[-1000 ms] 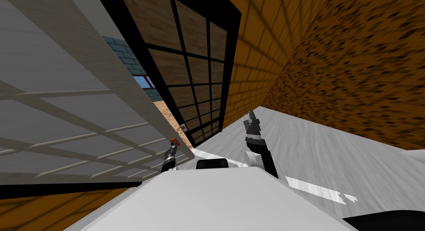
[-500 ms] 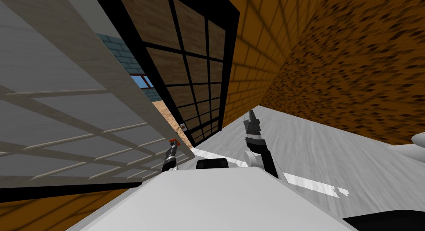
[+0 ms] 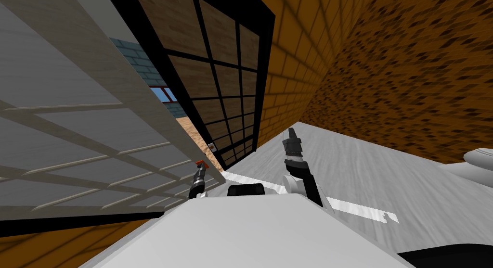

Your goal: Pull the door open

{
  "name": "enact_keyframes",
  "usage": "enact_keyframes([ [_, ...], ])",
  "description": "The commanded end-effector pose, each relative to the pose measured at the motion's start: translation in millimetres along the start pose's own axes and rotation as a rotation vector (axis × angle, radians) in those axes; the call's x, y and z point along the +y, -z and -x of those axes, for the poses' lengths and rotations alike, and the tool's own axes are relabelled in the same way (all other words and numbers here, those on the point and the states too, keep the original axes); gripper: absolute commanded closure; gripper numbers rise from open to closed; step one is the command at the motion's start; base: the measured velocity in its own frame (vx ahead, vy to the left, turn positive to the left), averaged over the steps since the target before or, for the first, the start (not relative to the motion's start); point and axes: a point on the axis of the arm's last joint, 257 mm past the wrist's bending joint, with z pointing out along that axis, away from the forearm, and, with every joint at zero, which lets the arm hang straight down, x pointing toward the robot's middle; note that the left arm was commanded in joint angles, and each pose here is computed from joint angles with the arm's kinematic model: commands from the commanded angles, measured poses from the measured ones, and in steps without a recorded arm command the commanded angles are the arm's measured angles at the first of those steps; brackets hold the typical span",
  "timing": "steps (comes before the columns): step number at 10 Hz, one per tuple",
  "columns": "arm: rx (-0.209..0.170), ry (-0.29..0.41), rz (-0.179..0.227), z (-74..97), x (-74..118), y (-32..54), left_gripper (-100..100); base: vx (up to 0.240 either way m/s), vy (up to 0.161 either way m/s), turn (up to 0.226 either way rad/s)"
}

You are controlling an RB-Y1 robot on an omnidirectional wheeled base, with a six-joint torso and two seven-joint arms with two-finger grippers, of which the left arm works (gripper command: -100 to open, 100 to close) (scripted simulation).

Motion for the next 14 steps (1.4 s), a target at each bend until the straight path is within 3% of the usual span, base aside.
enact_keyframes([
  [1,-0.027,0.028,0.011,18.1,10.7,0.3,100,-0.031,0.001,-0.023],
  [4,-0.026,0.111,0.001,17.3,7.2,-2.0,100,-0.024,0.003,-0.021],
  [8,-0.025,0.159,-0.004,16.8,5.5,-3.1,100,-0.021,0.008,-0.021],
  [9,-0.023,0.204,-0.009,16.3,3.6,-4.3,100,-0.039,-0.002,-0.01],
  [11,-0.023,0.204,-0.009,16.3,3.6,-4.3,100,-0.009,0.004,-0.009],
  [14,-0.02,0.295,-0.018,15.1,-0.2,-6.6,100,-0.037,0.009,-0.032],
])
